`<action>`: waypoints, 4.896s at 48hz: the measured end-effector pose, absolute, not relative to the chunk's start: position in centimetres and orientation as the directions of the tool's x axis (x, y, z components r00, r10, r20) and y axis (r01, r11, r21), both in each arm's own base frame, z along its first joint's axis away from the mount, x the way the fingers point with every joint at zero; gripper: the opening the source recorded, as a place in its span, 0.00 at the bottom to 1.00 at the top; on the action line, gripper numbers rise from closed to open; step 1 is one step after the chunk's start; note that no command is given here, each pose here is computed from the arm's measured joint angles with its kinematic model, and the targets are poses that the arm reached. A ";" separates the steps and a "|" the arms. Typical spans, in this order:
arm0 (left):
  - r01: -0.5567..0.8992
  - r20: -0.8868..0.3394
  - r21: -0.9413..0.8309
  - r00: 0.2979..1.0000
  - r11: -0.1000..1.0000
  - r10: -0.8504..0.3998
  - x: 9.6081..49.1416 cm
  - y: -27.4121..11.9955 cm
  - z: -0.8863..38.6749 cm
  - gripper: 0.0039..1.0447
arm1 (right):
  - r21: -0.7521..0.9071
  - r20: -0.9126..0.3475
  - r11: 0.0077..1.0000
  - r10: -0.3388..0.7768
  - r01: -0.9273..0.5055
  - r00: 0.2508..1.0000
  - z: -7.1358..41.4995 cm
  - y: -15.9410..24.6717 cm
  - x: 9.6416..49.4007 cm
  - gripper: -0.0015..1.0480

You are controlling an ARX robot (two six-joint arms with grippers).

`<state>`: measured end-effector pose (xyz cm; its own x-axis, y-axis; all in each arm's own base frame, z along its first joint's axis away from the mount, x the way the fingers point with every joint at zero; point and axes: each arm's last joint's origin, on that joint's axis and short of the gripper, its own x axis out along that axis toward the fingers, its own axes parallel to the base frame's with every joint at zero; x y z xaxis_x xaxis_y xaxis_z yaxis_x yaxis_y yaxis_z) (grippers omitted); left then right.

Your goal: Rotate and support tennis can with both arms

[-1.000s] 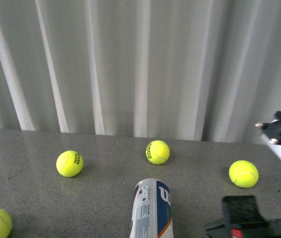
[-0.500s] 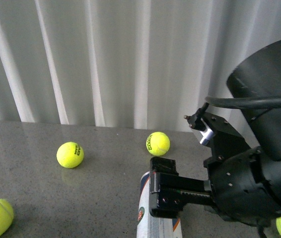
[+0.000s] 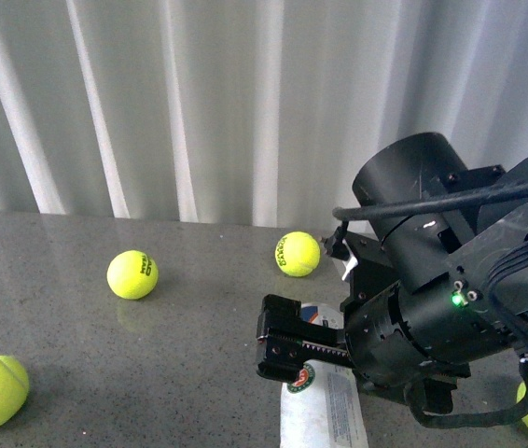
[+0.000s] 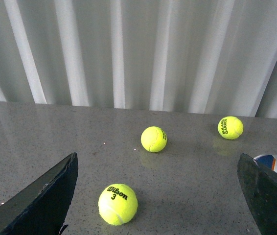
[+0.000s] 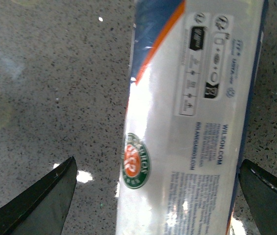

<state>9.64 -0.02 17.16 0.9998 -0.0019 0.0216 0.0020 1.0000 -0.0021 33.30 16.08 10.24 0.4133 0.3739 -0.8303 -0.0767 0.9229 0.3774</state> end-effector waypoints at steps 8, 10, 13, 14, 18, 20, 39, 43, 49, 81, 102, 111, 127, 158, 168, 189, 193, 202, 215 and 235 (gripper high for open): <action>0.002 0.022 -0.002 1.000 1.000 -0.002 9.6 0.0 17.2 0.94 | 0.360 -0.857 0.932 0.348 -0.040 0.379 8.5 16.1 33.5 0.93; 0.002 0.022 -0.002 1.000 1.000 -0.002 9.6 0.0 17.2 0.94 | 0.358 -0.861 0.933 0.345 -0.037 0.373 8.2 16.1 33.5 0.93; 0.002 0.022 -0.002 1.000 1.000 -0.002 9.6 0.0 17.2 0.94 | 0.354 -0.867 0.935 0.340 -0.030 0.363 7.7 16.1 33.5 0.93; 0.002 0.022 -0.002 1.000 1.000 -0.002 9.6 0.0 17.2 0.94 | 0.351 -0.869 0.936 0.337 -0.029 0.362 7.6 16.1 33.5 0.93; 0.002 0.022 -0.002 1.000 1.000 -0.002 9.6 0.0 17.2 0.94 | 0.344 -0.875 0.939 0.331 -0.026 0.353 7.0 16.2 33.7 0.93; 0.002 0.022 -0.002 1.000 1.000 -0.002 9.6 0.0 17.2 0.94 | 0.342 -0.877 0.939 0.329 -0.025 0.349 6.8 16.2 33.7 0.93; 0.002 0.022 -0.002 1.000 1.000 -0.002 9.6 0.0 17.2 0.94 | 0.300 -0.849 0.914 0.386 -0.274 0.361 7.0 15.8 33.8 0.44; 0.002 0.022 -0.002 1.000 1.000 -0.002 9.6 0.0 17.2 0.94 | 0.239 -0.842 0.890 0.389 -0.389 0.374 7.7 15.5 33.5 0.36; 0.002 0.022 -0.002 1.000 1.000 -0.002 9.6 0.0 17.2 0.94 | 0.072 -0.839 0.801 0.371 -0.595 0.398 8.5 14.8 33.0 0.26; 0.002 0.022 -0.002 1.000 1.000 -0.002 9.6 0.0 17.2 0.94 | -0.463 -0.823 -0.140 0.434 -0.875 0.366 9.2 14.4 32.8 0.19; 0.002 0.022 -0.002 1.000 1.000 -0.002 9.6 0.0 17.2 0.94 | -0.465 -0.845 -0.245 0.410 -0.851 0.344 8.0 14.7 34.0 0.18; 0.002 0.022 -0.002 1.000 1.000 -0.002 9.6 0.0 17.2 0.94 | -0.438 -0.852 -0.212 0.408 -0.873 0.329 6.7 14.5 33.5 0.46; 0.002 0.022 -0.002 1.000 1.000 -0.002 9.6 0.0 17.2 0.94 | -0.409 -0.826 -0.135 0.476 -0.903 0.303 6.1 14.2 32.8 0.94; 0.002 0.022 -0.002 1.000 1.000 -0.002 9.6 0.0 17.2 0.94 | -0.403 -0.715 0.049 0.607 -0.914 0.347 12.2 13.6 32.5 0.93; 0.002 0.022 -0.002 1.000 1.000 -0.002 9.6 0.0 17.2 0.94 | -0.379 -0.606 0.197 0.686 -0.904 0.403 15.6 12.8 31.7 0.93; 0.002 0.022 -0.002 1.000 1.000 -0.002 9.6 0.0 17.2 0.94 | -0.053 -0.420 0.925 0.321 -0.377 0.849 23.7 6.7 28.6 0.93; 0.002 0.022 -0.002 1.000 1.000 -0.002 9.6 0.0 17.2 0.94 | 0.005 -0.425 0.983 0.167 -0.182 0.890 23.1 4.7 27.2 0.93; 0.002 0.022 -0.002 1.000 1.000 -0.002 9.6 0.0 17.2 0.94 | -0.025 -0.334 0.999 0.021 -0.032 0.942 21.9 2.6 22.9 0.93; 0.002 0.022 -0.002 1.000 1.000 -0.002 9.6 0.0 17.2 0.94 | -0.046 -0.252 0.999 0.009 -0.022 0.968 21.0 2.4 21.9 0.87; 0.002 0.023 -0.002 1.000 1.000 -0.002 9.6 0.0 17.2 0.94 | -0.011 -0.014 1.000 0.023 -0.023 1.000 18.8 0.5 17.6 0.25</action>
<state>9.62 -0.02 17.17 0.9997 -0.0019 0.0235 0.0020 1.0000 -0.0021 17.56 0.53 18.80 0.9996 0.0233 -0.0143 -0.0234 0.9997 -0.0114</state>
